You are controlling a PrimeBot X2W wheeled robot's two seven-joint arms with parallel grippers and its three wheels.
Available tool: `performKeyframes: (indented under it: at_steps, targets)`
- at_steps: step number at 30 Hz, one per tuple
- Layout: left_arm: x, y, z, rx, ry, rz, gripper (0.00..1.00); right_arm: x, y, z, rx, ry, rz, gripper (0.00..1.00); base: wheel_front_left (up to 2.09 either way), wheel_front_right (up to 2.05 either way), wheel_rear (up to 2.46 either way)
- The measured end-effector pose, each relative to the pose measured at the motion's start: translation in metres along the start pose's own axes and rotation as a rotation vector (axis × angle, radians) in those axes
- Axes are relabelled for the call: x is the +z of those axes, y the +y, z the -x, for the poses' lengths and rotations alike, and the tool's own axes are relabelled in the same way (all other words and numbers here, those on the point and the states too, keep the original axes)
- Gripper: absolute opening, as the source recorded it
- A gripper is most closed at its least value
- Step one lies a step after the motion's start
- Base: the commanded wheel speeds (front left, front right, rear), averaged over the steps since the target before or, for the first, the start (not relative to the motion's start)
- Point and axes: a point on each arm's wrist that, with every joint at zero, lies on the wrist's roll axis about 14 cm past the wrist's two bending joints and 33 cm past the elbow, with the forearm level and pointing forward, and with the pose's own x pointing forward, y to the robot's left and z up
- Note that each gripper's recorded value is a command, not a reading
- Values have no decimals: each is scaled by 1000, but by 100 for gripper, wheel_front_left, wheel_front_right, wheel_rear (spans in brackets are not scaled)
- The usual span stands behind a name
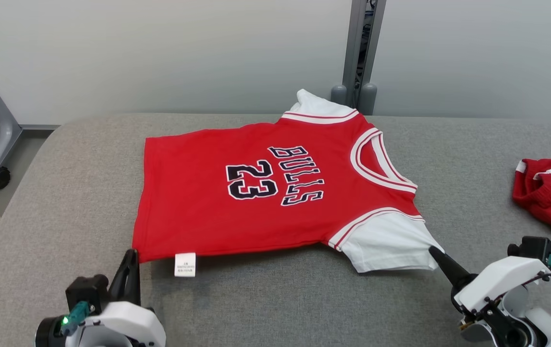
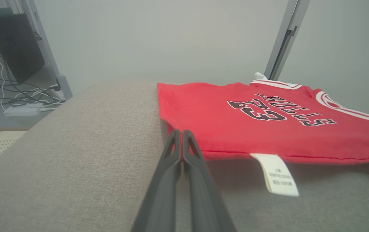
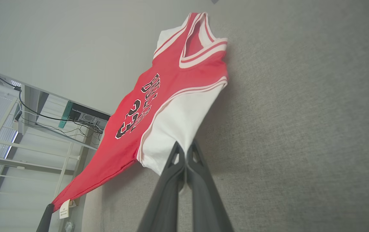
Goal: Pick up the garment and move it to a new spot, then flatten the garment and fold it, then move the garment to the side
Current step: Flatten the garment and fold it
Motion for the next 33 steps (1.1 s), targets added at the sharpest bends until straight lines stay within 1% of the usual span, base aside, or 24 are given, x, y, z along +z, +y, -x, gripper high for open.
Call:
performKeyframes:
  at_steps: [9,15,22,28,33]
  targets:
    - [-12,4,22,7,18,-13,0,-17,-10,15,-17,44,-7,0,0,0,0]
    - [-11,7,32,16,6,-31,0,-22,-12,23,-14,51,-29,0,0,0,0]
    - [-8,1,38,-1,-10,-65,0,-17,-4,30,20,53,-37,0,0,0,0]
    - [-1,4,40,16,-33,-63,0,-7,2,36,50,30,-51,0,0,0,0]
    - [0,7,43,25,-38,-61,0,-11,4,44,66,71,-62,0,0,0,0]
